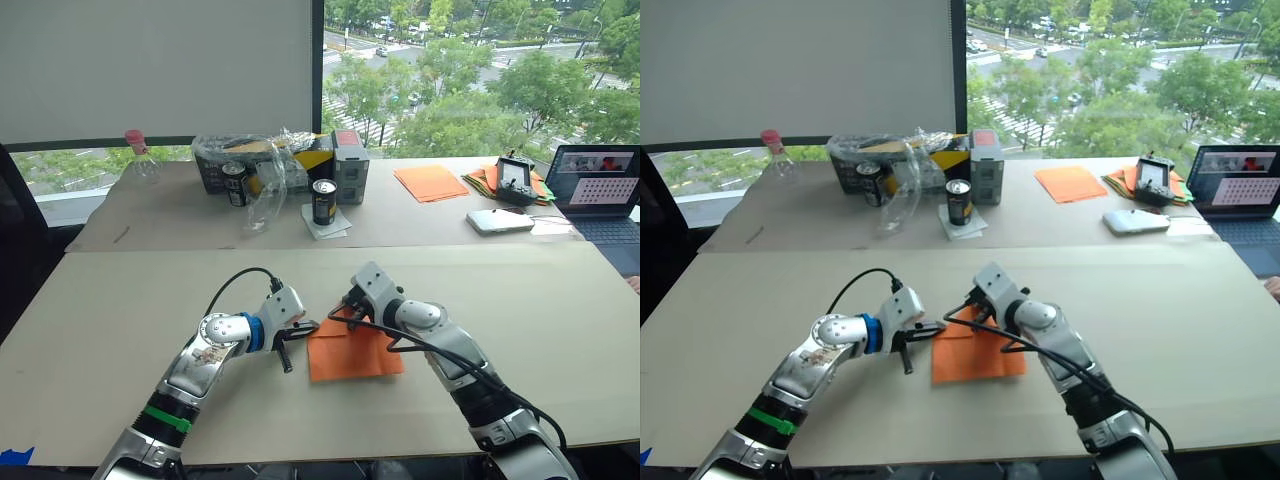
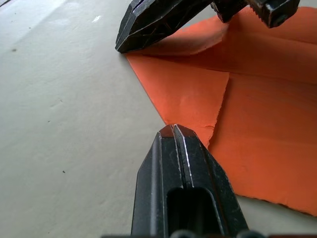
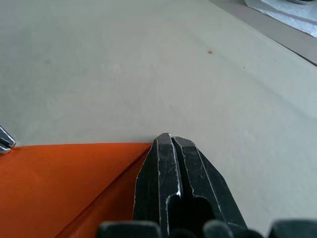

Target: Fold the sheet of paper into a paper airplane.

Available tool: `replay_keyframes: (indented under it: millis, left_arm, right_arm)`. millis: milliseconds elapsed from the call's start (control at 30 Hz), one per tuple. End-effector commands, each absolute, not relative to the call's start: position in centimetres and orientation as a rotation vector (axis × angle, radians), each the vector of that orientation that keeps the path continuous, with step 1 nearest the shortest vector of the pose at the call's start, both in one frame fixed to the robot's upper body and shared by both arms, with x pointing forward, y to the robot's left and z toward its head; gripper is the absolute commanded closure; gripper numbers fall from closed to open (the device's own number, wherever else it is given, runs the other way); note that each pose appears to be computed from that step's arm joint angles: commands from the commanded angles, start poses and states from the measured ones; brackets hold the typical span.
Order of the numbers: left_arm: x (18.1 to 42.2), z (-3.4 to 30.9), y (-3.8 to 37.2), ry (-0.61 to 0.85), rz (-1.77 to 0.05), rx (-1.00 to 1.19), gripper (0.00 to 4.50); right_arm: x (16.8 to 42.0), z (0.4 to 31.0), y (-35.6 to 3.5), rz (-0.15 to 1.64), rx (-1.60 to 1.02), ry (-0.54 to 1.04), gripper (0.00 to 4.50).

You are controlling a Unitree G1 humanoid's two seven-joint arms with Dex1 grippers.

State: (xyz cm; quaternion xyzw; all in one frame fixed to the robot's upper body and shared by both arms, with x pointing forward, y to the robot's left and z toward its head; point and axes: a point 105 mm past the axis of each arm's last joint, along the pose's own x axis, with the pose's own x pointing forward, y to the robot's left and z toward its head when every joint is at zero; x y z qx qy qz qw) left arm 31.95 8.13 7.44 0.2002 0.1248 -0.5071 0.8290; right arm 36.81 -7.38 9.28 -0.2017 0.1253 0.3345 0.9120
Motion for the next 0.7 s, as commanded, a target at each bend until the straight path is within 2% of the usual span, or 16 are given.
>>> replay_keyframes:
  millis: [33, 167, 233, 367, 533, 700]
  left_arm:
    - [31.0, 5.1, 8.0, 0.356, -1.112, 0.44, 4.48]
    - [31.0, 5.0, 8.0, 0.354, -1.113, 0.44, 4.48]
    - [31.1, 5.1, 7.9, 0.351, -1.113, 0.439, 4.48]
    - [31.3, 5.2, 7.7, 0.343, -1.113, 0.436, 4.48]
    - [31.6, 5.3, 7.0, 0.327, -1.109, 0.421, 4.48]
    - [31.8, 6.1, 6.1, 0.287, -1.123, 0.388, 4.48]
  right_arm:
    - [37.0, 12.6, -6.8, 0.702, -0.318, 0.126, 4.5]
    - [36.5, 14.4, -7.1, 0.721, -0.244, 0.088, 4.5]
    - [36.0, 14.2, -7.9, 0.728, -0.268, 0.121, 4.5]
    - [35.0, 12.7, -8.9, 0.755, -0.319, 0.199, 4.5]
    - [33.3, 10.0, -8.0, 0.824, -0.241, 0.255, 4.5]
    - [32.6, 8.1, -7.8, 0.825, -0.259, 0.314, 4.5]
